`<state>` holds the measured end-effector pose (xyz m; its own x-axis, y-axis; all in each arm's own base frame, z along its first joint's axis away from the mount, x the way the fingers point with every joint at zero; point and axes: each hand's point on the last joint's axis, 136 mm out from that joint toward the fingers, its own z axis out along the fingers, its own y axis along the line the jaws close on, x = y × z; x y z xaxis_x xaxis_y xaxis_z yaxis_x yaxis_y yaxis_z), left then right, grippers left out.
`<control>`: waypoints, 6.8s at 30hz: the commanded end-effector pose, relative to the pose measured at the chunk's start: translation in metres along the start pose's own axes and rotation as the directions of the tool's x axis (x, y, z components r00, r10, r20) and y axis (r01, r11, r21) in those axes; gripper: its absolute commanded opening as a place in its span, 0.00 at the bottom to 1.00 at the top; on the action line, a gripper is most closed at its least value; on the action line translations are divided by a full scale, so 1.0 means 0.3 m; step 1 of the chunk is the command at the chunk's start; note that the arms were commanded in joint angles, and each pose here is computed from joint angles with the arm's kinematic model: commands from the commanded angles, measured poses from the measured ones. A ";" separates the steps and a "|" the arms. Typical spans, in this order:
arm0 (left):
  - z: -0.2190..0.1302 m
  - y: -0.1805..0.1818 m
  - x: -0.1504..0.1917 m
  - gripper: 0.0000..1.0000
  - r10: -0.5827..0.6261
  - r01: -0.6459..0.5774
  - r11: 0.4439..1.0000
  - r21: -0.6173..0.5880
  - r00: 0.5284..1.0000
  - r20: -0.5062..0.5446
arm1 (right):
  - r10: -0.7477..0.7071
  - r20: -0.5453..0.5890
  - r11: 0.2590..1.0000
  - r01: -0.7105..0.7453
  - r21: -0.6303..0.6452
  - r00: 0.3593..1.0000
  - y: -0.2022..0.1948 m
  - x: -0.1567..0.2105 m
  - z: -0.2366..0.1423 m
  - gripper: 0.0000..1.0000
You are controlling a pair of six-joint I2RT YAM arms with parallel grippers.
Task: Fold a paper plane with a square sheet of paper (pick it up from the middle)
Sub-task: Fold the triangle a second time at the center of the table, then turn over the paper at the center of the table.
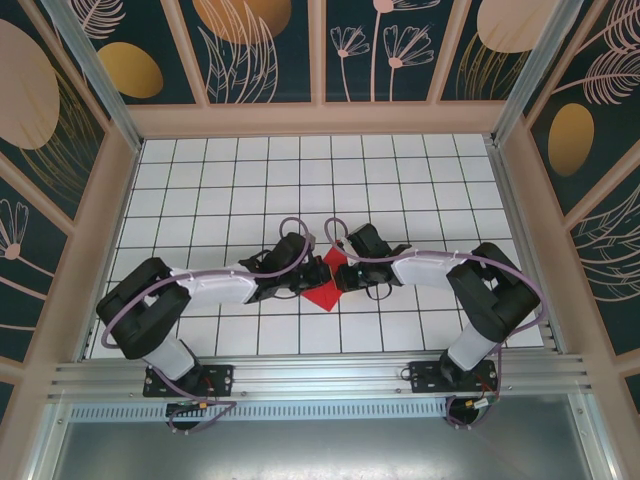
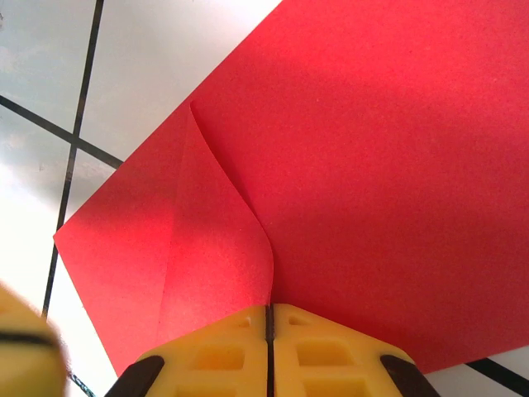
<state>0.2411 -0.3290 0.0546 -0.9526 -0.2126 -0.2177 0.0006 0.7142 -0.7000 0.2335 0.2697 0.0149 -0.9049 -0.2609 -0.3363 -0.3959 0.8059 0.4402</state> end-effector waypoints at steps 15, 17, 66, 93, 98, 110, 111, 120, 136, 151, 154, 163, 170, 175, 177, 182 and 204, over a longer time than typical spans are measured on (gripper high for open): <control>0.076 0.112 -0.004 0.08 0.000 0.000 0.995 -0.098 1.000 -0.004 | 0.042 -0.087 0.994 -0.033 0.104 0.995 -0.095 0.086 0.044 0.09; 0.064 0.095 -0.031 0.09 0.016 -0.014 0.995 -0.104 1.000 0.020 | 0.041 -0.087 0.994 -0.032 0.104 0.995 -0.094 0.087 0.044 0.09; 0.132 0.205 -0.044 0.08 0.042 -0.041 0.984 -0.171 0.999 0.002 | 0.163 0.006 0.950 -0.155 -0.269 0.987 0.177 0.023 -0.137 0.06; 0.144 0.240 -0.027 0.07 0.036 -0.038 0.980 -0.197 0.999 -0.013 | 0.204 -0.222 0.931 -0.259 -0.258 0.953 0.138 0.268 -0.003 0.10; 0.144 0.231 -0.029 0.07 0.035 -0.038 0.981 -0.188 0.999 -0.015 | 0.207 -0.212 0.934 -0.257 -0.249 0.955 0.130 0.276 -0.023 0.10; 0.142 0.189 -0.037 0.07 0.037 -0.039 0.988 -0.148 0.999 -0.014 | 0.173 -0.032 0.957 -0.176 -0.229 0.984 0.171 0.050 -0.032 0.13; 0.141 0.188 -0.039 0.07 0.037 -0.039 0.988 -0.147 0.999 -0.012 | 0.178 -0.042 0.958 -0.182 -0.220 0.983 0.159 0.057 -0.013 0.13; 0.137 0.162 -0.063 0.09 0.078 -0.078 0.986 -0.148 0.997 -0.001 | 0.226 -0.142 0.964 -0.242 -0.112 0.964 0.043 0.204 0.053 0.08; 0.123 0.158 -0.186 0.14 0.089 -0.079 0.987 -0.142 0.994 0.068 | 0.228 -0.174 0.959 -0.252 -0.131 0.958 0.028 0.283 0.041 0.05; 0.046 0.048 -0.291 0.17 0.115 -0.105 0.991 -0.083 0.986 0.120 | 0.152 -0.055 0.962 -0.160 -0.223 0.987 0.146 0.094 -0.048 0.20; 0.009 0.016 -0.274 0.16 0.110 -0.106 0.994 -0.040 0.987 0.115 | 0.163 0.048 0.967 -0.149 -0.208 0.986 0.154 0.010 -0.120 0.27; -0.037 -0.032 -0.145 0.07 0.097 -0.100 0.986 0.133 0.995 0.026 | 0.431 0.174 0.901 -0.413 -0.132 0.885 -0.046 0.004 -0.190 0.51; 0.016 -0.014 -0.083 0.06 0.119 -0.111 0.985 0.133 0.991 -0.053 | 0.456 0.143 0.886 -0.434 -0.162 0.878 -0.033 0.007 -0.164 0.53; 0.063 -0.003 -0.054 0.06 0.127 -0.114 0.986 0.121 0.987 -0.101 | 0.459 0.122 0.883 -0.436 -0.176 0.880 -0.021 0.006 -0.139 0.54; 0.078 0.002 -0.048 0.06 0.127 -0.115 0.987 0.111 0.986 -0.112 | 0.464 0.109 0.880 -0.443 -0.173 0.879 -0.024 0.012 -0.125 0.54; 0.103 0.027 -0.034 0.06 0.121 -0.112 0.991 0.078 0.984 -0.128 | 0.472 0.097 0.876 -0.454 -0.166 0.876 -0.030 0.017 -0.102 0.54; 0.122 0.072 -0.008 0.06 0.112 -0.107 0.994 0.037 0.981 -0.156 | 0.472 0.087 0.871 -0.449 -0.198 0.877 -0.013 -0.008 -0.081 0.40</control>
<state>0.2570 -0.3352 0.0196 -0.9811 -0.0491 -0.1872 0.1001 0.6992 -0.7079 0.2298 0.2426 0.0265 -0.9654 0.2141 -0.1489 0.0622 0.7435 0.6659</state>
